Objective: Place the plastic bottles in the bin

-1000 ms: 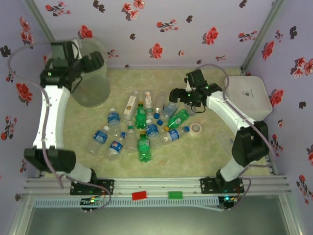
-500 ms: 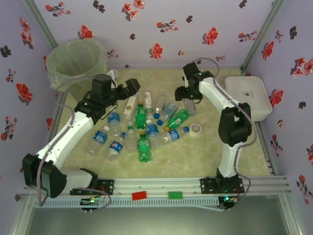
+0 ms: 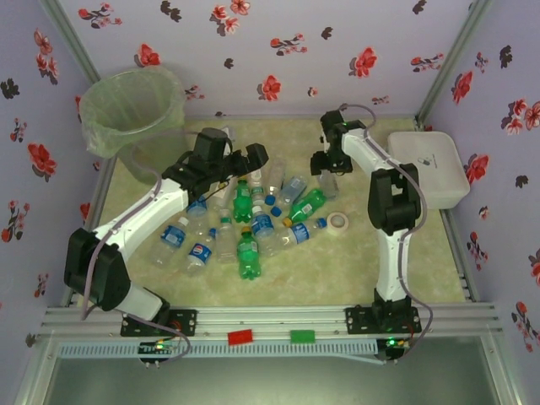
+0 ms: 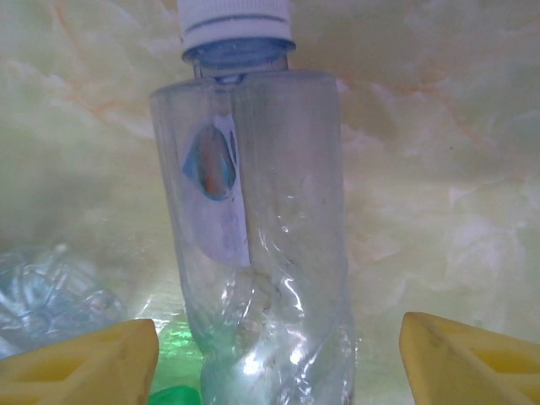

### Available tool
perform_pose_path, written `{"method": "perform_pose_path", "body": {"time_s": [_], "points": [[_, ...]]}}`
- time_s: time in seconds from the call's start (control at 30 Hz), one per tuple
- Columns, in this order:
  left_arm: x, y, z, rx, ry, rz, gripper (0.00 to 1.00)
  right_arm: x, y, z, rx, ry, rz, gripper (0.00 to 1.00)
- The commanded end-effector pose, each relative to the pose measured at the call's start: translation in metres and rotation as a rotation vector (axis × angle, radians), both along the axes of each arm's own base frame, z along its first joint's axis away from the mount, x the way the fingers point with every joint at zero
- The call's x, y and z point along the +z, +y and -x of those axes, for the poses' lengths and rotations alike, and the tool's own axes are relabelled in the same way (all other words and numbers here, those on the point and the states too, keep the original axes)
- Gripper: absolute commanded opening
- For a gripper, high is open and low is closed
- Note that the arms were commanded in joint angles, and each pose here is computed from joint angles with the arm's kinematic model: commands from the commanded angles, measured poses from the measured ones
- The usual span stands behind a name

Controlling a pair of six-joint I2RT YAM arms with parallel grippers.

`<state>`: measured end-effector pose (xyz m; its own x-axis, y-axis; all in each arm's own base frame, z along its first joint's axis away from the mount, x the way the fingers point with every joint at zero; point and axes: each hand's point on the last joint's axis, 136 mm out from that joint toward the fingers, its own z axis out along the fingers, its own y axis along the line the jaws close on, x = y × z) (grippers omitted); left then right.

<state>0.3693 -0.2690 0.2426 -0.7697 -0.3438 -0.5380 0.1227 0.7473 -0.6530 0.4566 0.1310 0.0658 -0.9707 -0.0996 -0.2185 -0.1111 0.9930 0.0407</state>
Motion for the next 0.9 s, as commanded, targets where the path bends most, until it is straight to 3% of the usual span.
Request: {"method": "perform_pose_path", "body": {"time_s": [0.0, 0.33, 0.57, 0.63, 0.87], "points": [[0.007, -0.003, 0.002, -0.021, -0.006, -0.011, 1.0, -0.008, -0.003, -0.007, 0.0, 0.014, 0.002, 0.74], [0.007, -0.003, 0.002, -0.022, -0.005, -0.018, 1.0, -0.027, 0.001, -0.016, -0.023, 0.039, -0.041, 0.69], [0.007, -0.001, 0.004, -0.021, -0.008, -0.022, 1.0, -0.025, -0.002, -0.017, -0.034, 0.042, -0.055, 0.57], [0.007, 0.0, 0.005, -0.019, -0.009, -0.023, 1.0, -0.02, -0.002, -0.017, -0.037, 0.036, -0.062, 0.51], [0.011, 0.0, 0.005, -0.037, -0.034, -0.034, 1.0, 0.045, 0.004, -0.022, -0.047, -0.096, -0.134, 0.48]]}}
